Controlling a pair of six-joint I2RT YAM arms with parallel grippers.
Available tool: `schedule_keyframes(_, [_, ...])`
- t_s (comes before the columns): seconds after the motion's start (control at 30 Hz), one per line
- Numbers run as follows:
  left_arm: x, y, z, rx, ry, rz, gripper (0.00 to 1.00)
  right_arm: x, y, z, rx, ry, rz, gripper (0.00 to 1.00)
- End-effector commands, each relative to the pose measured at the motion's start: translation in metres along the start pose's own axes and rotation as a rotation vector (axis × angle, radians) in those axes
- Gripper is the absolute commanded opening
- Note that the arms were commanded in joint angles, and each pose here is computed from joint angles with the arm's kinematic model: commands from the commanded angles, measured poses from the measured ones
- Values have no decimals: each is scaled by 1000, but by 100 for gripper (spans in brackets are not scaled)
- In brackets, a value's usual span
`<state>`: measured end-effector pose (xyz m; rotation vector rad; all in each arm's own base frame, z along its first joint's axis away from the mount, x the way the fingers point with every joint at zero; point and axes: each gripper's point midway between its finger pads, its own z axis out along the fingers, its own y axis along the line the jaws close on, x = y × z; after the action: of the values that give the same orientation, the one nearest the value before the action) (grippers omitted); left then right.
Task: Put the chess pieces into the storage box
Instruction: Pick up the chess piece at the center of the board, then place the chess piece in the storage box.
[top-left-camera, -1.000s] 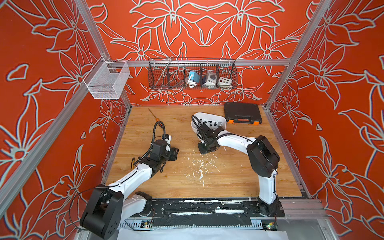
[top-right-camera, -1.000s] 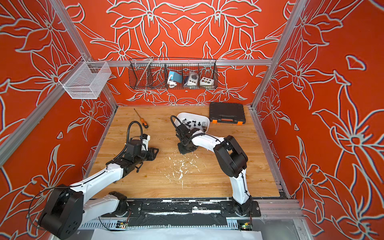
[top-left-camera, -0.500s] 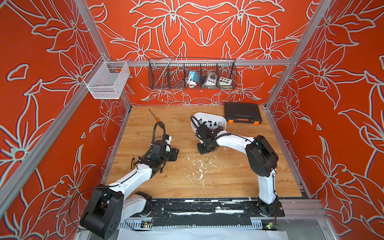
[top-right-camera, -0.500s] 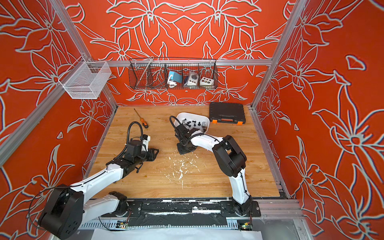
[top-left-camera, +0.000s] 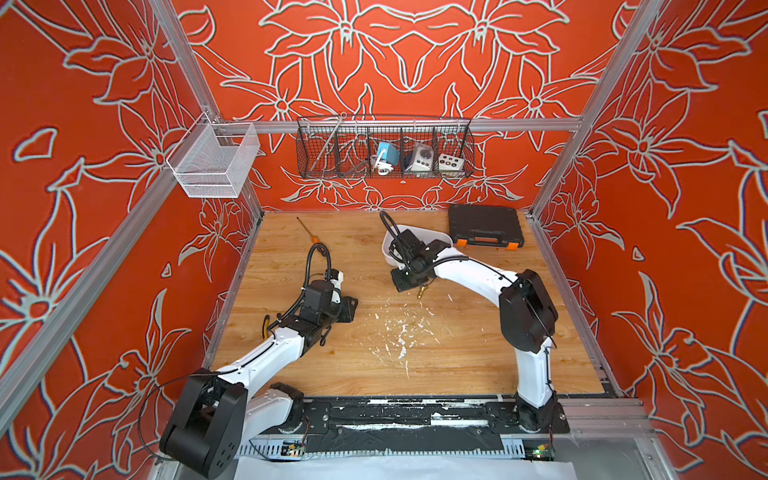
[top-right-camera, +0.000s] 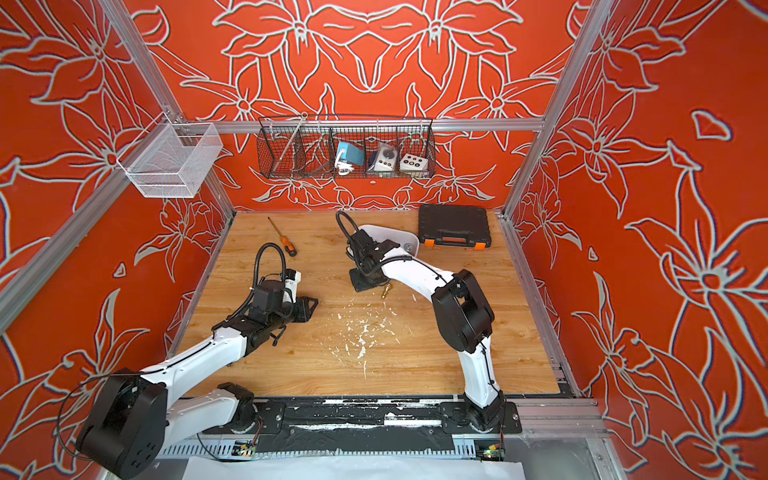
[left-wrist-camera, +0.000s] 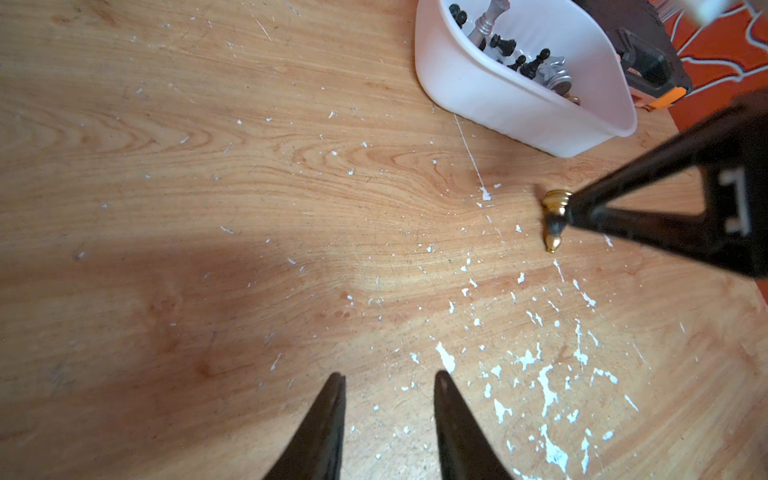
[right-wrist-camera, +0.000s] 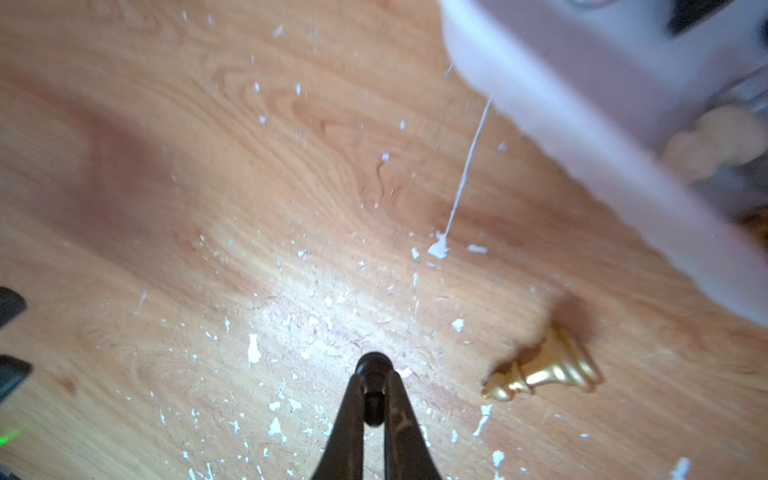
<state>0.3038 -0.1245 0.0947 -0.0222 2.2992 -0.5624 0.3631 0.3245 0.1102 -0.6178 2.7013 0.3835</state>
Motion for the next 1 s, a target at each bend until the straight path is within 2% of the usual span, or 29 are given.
schedule_keyframes(0.0, [-6, -5, -5, 23, -15, -6, 36, -26, -38, -21, 64, -31, 11, 4])
schedule_keyframes(0.23, [-7, -7, -6, 31, -21, -5, 37, -68, -96, -33, 139, -89, 77, 4])
schedule_keyframes(0.43, [-5, -8, -6, 40, -12, -9, 37, -77, -132, -20, 180, -82, 137, 4])
schedule_keyframes(0.97, [0, -9, -8, 53, -3, -23, 36, -100, -180, 6, 290, -94, 194, 5])
